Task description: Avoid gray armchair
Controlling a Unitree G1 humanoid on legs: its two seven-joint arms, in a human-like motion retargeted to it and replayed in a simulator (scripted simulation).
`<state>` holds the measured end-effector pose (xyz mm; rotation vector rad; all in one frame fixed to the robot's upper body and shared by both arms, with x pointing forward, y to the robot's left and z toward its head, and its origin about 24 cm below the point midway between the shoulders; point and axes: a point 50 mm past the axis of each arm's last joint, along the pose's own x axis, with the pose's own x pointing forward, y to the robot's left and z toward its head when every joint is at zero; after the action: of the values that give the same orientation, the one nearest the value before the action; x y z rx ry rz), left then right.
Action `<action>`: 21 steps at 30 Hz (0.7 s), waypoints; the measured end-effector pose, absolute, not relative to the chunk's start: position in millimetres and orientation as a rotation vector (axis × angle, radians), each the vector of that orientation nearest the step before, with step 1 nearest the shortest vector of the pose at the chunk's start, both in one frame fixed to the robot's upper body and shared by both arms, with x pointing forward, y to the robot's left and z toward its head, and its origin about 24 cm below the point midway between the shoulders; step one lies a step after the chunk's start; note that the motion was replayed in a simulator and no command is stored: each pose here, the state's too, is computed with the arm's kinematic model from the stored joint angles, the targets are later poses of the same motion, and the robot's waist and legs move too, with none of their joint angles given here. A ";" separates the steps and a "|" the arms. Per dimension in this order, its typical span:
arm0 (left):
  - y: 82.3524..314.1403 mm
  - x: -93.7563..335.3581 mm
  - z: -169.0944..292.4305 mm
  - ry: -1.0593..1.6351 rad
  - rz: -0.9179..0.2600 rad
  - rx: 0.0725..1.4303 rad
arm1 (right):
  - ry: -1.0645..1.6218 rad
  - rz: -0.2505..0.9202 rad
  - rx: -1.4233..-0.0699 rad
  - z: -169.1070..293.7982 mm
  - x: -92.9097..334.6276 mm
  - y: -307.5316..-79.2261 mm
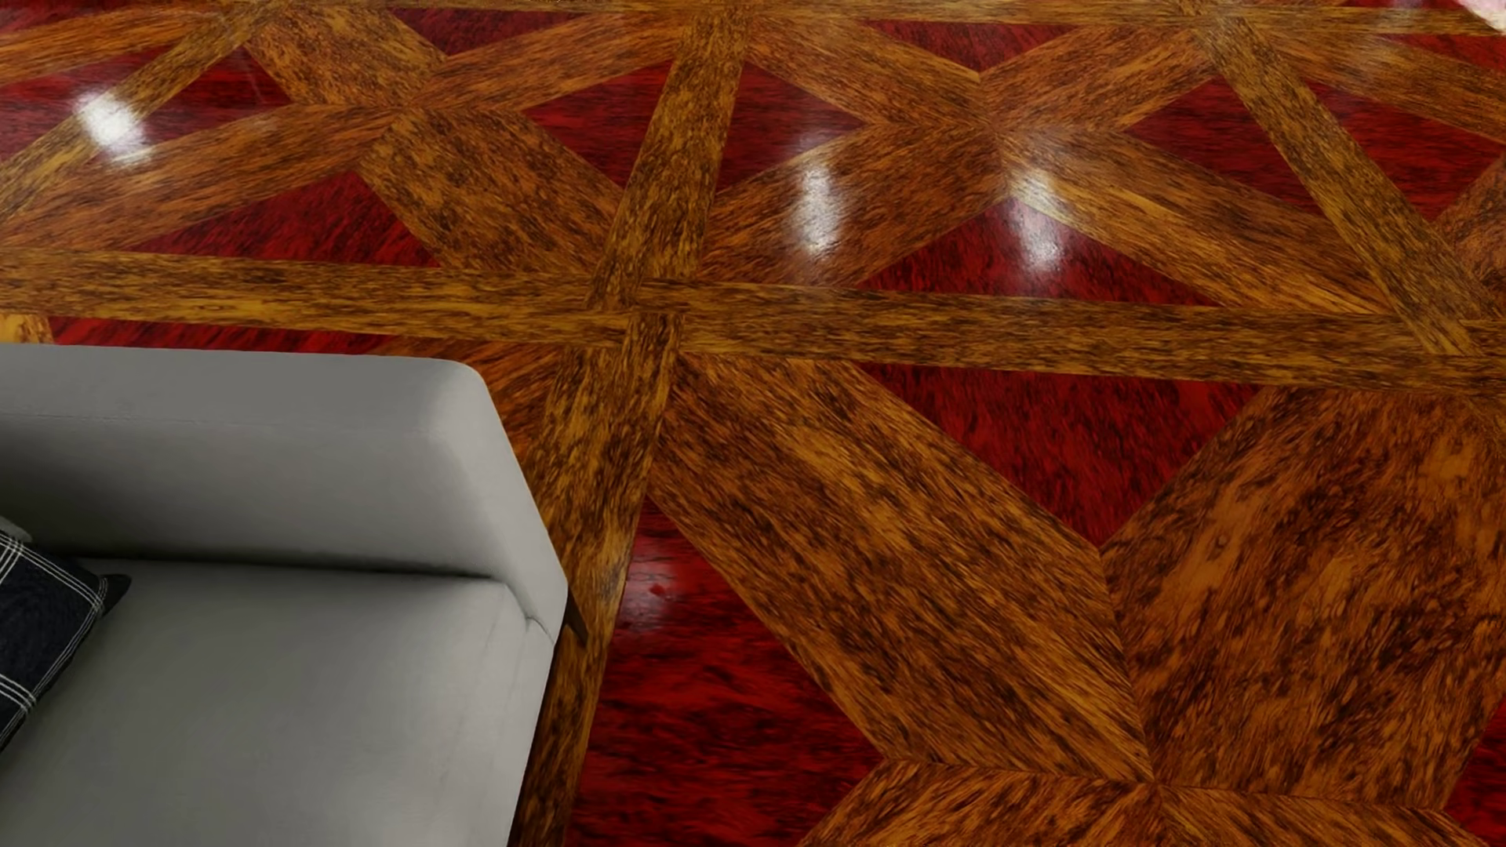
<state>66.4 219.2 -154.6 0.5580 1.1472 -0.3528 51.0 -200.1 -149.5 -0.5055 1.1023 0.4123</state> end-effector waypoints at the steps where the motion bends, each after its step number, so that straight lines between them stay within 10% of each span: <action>1: 219.6 68.0 -153.7 1.140 -0.346 0.554 | 1.122 0.409 -0.510 -150.8 46.4 -202.8; 21: 229.8 31.3 -158.3 1.253 -0.303 0.527 | 1.188 0.402 -0.595 -152.8 41.8 -227.3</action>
<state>31.3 229.8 -158.3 0.5267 1.2533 -0.3027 41.8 -227.3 -152.8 -0.5950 1.1884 0.4018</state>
